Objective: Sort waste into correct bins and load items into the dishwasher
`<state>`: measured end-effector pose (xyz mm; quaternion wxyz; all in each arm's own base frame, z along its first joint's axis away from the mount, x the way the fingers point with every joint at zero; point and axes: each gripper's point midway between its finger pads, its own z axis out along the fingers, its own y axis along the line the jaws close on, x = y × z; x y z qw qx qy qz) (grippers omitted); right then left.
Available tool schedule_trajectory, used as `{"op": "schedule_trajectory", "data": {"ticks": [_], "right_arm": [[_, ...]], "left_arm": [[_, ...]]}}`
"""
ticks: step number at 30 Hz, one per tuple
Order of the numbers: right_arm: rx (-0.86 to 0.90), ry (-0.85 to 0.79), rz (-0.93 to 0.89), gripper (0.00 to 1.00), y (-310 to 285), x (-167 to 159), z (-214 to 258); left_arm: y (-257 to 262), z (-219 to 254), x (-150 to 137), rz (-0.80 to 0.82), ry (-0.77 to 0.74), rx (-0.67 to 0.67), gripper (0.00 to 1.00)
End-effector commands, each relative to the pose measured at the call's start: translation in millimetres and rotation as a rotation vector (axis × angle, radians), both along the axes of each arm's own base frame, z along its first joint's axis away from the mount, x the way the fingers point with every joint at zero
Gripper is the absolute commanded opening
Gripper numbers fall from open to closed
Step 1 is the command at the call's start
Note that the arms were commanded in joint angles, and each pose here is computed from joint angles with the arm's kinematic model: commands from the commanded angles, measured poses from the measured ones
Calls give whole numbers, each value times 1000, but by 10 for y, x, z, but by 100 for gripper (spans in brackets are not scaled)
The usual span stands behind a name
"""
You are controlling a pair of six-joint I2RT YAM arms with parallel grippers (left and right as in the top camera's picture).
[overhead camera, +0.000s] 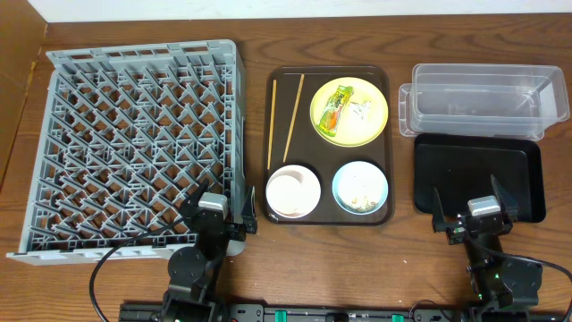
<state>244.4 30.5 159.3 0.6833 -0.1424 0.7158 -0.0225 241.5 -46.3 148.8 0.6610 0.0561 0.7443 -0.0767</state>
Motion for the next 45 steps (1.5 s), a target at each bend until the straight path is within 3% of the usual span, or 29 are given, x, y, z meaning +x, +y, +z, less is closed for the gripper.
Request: {"op": "schedule_trajectory", "data": {"ticks": [1, 38, 45], "right_arm": [[12, 12, -16, 99, -31, 6, -27], [4, 8, -18, 99, -35, 7, -19], [16, -7, 149, 99, 244, -55, 22]], "left_arm": [[2, -157, -14, -1, 54, 16, 93], [1, -156, -14, -2, 54, 16, 93], [-32, -138, -18, -20, 48, 8, 93]]}}
